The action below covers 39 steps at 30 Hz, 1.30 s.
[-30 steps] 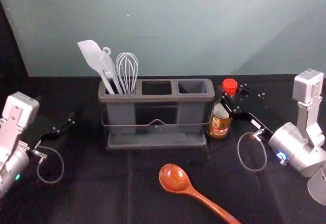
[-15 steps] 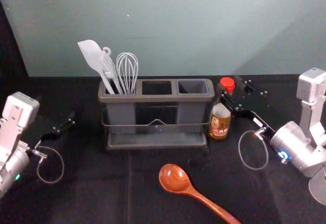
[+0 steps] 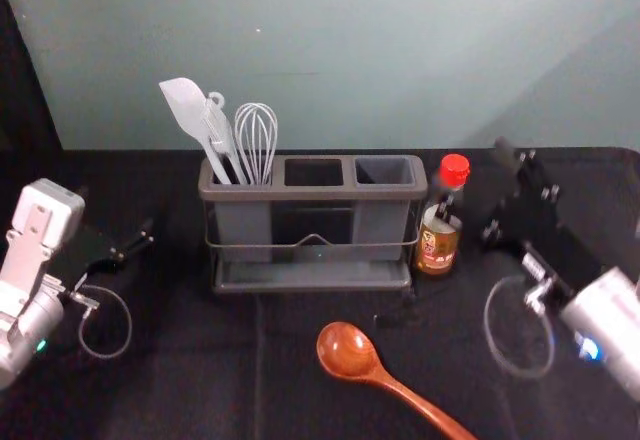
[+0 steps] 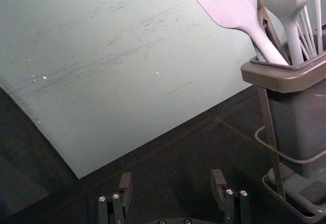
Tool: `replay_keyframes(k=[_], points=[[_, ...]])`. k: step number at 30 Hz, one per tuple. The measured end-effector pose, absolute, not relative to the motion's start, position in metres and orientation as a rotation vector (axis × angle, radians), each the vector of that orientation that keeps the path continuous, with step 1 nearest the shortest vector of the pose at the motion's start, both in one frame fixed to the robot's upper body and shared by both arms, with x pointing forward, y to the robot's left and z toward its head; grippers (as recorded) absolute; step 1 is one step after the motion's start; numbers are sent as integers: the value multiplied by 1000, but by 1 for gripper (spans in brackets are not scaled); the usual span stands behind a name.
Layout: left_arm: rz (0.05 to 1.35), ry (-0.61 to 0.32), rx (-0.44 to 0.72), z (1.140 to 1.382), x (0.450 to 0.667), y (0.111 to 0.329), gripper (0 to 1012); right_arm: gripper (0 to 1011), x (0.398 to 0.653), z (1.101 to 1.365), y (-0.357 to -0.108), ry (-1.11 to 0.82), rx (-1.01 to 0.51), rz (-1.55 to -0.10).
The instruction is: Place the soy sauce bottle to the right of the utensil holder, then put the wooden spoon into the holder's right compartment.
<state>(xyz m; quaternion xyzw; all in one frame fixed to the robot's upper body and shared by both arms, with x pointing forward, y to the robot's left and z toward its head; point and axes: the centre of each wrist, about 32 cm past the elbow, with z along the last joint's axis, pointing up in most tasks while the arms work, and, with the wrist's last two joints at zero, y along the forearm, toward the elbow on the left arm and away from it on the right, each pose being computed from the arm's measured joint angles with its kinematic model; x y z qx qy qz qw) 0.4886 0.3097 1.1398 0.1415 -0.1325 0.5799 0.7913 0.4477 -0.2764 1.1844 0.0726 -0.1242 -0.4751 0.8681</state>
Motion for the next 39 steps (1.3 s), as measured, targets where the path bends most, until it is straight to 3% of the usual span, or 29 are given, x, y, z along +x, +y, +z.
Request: replay_keyframes(k=[9,20,39], points=[[1248,-285,304,1140,489,310,1011,1004,411,1153,-250,-174,25,-904],[1248,-285,304,1140,489,310,1011,1004,399,1113,-225,-87,-34,-886],[1248,-285,304,1140,489,310,1011,1004,399,1111,-225,-87,-29,-886]])
